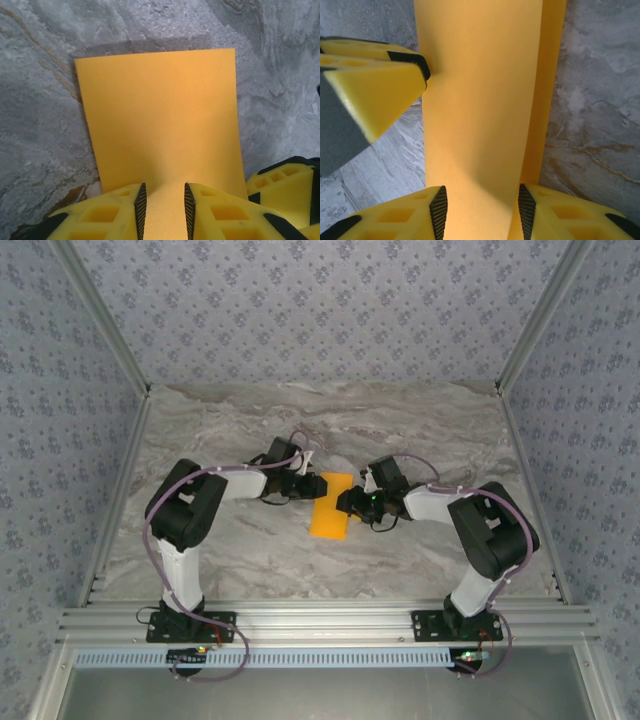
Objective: Fold a paper plane with a square sheet of paper (fold left side to right side)
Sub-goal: Fold the triangle a second time at the center of the table.
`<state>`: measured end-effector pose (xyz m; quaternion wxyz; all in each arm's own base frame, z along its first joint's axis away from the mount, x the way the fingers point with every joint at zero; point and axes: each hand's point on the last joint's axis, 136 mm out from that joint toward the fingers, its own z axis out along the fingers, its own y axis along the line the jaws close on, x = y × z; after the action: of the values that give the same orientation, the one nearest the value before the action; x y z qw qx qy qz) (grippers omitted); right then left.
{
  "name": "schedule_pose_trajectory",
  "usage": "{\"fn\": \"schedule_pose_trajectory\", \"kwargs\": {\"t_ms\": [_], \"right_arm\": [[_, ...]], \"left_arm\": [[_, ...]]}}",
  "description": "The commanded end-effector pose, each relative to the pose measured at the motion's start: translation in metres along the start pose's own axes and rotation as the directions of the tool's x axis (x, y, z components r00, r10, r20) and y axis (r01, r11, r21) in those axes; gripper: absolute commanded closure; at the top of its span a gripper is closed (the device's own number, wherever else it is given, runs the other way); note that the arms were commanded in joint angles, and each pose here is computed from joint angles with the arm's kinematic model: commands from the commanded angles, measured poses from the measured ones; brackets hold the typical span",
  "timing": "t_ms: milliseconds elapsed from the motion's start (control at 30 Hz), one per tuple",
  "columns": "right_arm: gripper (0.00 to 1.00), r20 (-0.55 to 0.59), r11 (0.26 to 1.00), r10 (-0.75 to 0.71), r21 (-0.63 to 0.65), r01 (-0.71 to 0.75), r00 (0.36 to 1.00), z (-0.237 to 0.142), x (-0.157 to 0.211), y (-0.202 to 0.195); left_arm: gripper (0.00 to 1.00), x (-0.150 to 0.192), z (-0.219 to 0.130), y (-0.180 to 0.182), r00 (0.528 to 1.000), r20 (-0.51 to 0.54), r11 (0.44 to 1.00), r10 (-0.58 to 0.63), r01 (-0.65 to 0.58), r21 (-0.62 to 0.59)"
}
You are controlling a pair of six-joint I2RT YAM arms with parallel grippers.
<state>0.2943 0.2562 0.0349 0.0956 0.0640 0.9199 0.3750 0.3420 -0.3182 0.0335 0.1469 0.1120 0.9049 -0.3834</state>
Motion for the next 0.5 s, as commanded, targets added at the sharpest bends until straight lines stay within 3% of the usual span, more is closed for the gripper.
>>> {"fn": "schedule_pose_trajectory", "kwargs": {"t_ms": [0,200,467], "right_arm": [[0.59,0.027,0.998,0.007,-0.055,-0.006,1.0,-0.002,-0.015,0.015],[0.61,0.038,0.995,0.0,-0.101,0.004,0.999,-0.012,-0.027,0.026],[0.62,0.036,0.995,-0.014,-0.095,0.018,0.999,-0.016,-0.034,0.03]], "left_arm": [[0.65,-0.013,-0.025,-0.023,0.994,0.087,0.997,0.059,-0.063,0.043],[0.49,-0.012,-0.078,-0.039,0.96,0.227,0.986,0.164,-0.17,0.004],[0.37,0.05,-0.121,-0.053,0.895,0.272,0.935,0.352,-0.322,-0.15]]}}
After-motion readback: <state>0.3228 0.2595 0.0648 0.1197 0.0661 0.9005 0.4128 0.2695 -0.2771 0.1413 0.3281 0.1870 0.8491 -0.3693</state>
